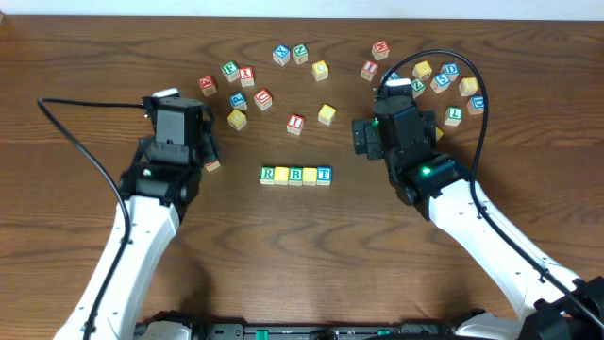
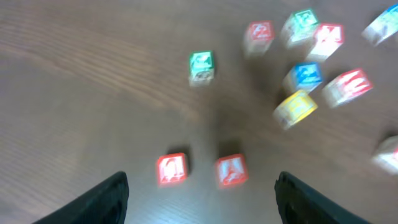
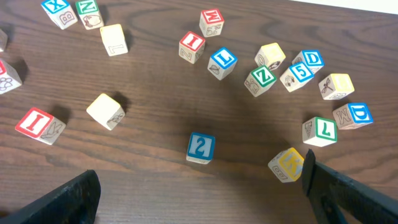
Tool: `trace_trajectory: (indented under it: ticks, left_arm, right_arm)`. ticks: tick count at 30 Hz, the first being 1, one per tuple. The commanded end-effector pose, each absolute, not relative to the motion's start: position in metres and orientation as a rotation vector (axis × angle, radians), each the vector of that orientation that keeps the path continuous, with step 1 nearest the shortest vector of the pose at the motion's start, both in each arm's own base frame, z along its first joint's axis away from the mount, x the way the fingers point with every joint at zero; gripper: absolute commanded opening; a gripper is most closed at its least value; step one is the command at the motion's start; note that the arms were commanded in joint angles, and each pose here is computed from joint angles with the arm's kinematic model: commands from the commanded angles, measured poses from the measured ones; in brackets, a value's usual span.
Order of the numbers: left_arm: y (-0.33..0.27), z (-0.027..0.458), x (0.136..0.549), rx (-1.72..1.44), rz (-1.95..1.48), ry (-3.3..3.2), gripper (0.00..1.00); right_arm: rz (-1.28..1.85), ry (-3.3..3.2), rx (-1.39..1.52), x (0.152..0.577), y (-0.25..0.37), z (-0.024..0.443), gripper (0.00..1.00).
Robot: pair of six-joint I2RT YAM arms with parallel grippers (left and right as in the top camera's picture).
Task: Spell out ROBOT
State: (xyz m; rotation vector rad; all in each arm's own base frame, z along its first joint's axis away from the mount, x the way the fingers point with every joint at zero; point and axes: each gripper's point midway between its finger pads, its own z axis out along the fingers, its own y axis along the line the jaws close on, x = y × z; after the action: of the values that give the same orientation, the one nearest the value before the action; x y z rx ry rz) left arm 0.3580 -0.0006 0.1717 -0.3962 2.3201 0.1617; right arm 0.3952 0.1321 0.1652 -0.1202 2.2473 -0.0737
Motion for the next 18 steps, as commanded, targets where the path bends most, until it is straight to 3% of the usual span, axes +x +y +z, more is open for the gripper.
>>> trace_trajectory:
  ticks: [1,18]
  left_arm:
    - [-0.007,0.175,0.356,-0.385,0.126,2.246,0.74]
    - [-0.037,0.190,0.337,-0.130,-0.112,1.878,0.74]
  right_arm:
    - [-0.085,2.217,-0.102,0.398,0.127,0.178,0.99]
    - [-0.084,2.218,-0.103,0.398,0.127,0.178,0.99]
